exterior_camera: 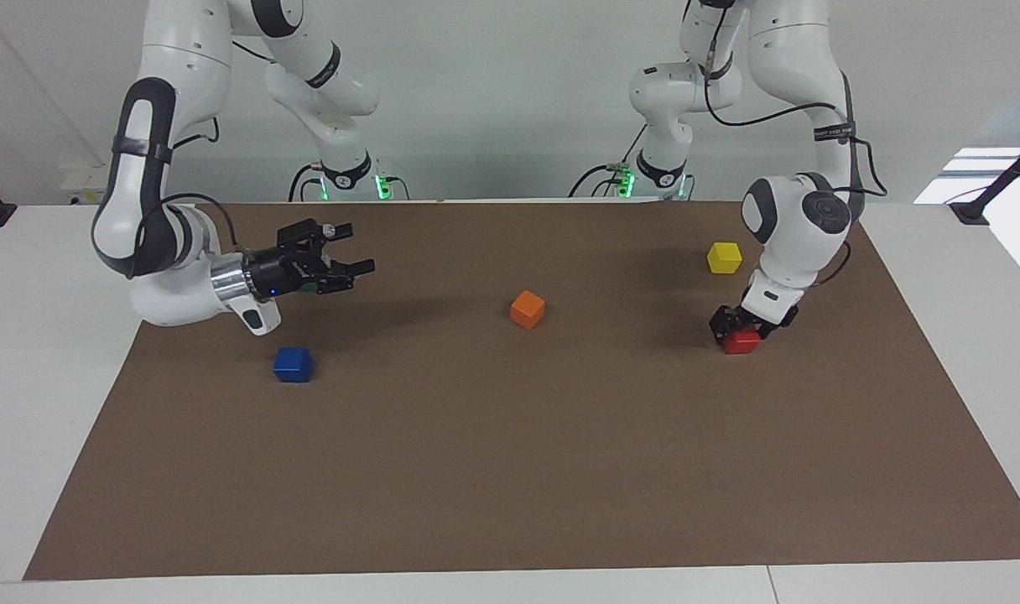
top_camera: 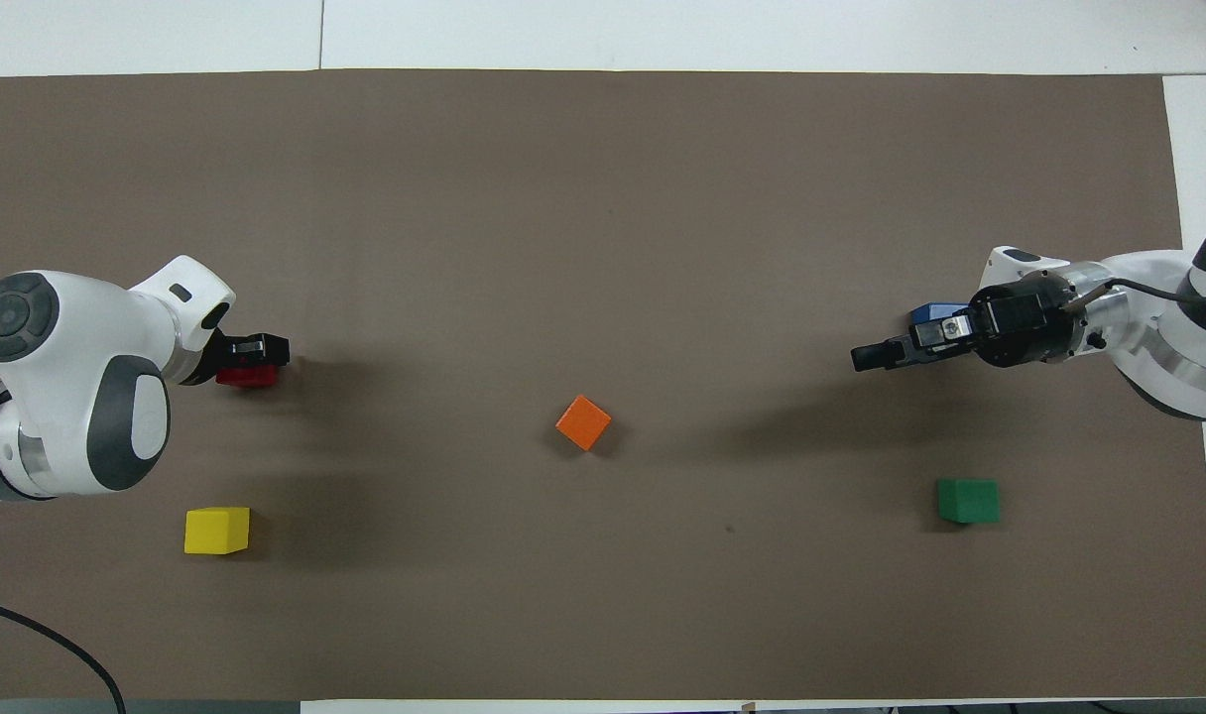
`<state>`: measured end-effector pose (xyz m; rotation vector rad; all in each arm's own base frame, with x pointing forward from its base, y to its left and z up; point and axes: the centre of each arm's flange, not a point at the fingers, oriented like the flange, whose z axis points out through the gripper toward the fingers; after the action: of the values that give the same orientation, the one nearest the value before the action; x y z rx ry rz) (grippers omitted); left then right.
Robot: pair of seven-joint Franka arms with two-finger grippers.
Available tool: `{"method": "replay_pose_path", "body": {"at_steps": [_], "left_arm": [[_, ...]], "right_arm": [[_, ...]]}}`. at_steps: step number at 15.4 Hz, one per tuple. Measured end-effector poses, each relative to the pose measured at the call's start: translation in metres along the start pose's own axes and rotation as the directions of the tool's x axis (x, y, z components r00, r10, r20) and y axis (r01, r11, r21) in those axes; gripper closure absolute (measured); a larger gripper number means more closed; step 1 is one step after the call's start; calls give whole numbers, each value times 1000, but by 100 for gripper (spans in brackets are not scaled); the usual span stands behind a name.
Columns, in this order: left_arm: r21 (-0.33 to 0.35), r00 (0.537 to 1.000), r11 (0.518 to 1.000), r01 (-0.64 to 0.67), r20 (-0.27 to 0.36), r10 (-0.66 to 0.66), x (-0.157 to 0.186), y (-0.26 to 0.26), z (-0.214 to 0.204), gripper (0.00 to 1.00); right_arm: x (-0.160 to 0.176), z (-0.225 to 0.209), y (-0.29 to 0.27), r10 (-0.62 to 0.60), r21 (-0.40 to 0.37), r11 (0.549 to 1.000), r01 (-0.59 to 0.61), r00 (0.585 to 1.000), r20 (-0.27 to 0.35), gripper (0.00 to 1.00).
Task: Transfer red block to right arm and stack on blue block
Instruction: 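Lower the left gripper onto the red cube while the right gripper advances, then lift the red cube with the left gripper toward the right gripper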
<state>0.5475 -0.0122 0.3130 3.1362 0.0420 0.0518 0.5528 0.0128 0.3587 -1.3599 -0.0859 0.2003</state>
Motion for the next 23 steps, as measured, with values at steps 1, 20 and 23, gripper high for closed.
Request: {"method": "replay_pose_path", "body": {"at_steps": [1,20,23], "left_arm": [[0,1000,1000,1,2,-1,-1,0,1,29],[-93,639,676,731,443,-629,0,67,-181,45],[-69,445,499,864,568,-692,-13,109,-210,45]], "right_arm": [[1,4,4,4,27,1000,-4,1000,8,0],[24,82,19,9,150,989,-7,1000,-15,0],[29,95,22,11,149,989,-6,999,-31,0]]}}
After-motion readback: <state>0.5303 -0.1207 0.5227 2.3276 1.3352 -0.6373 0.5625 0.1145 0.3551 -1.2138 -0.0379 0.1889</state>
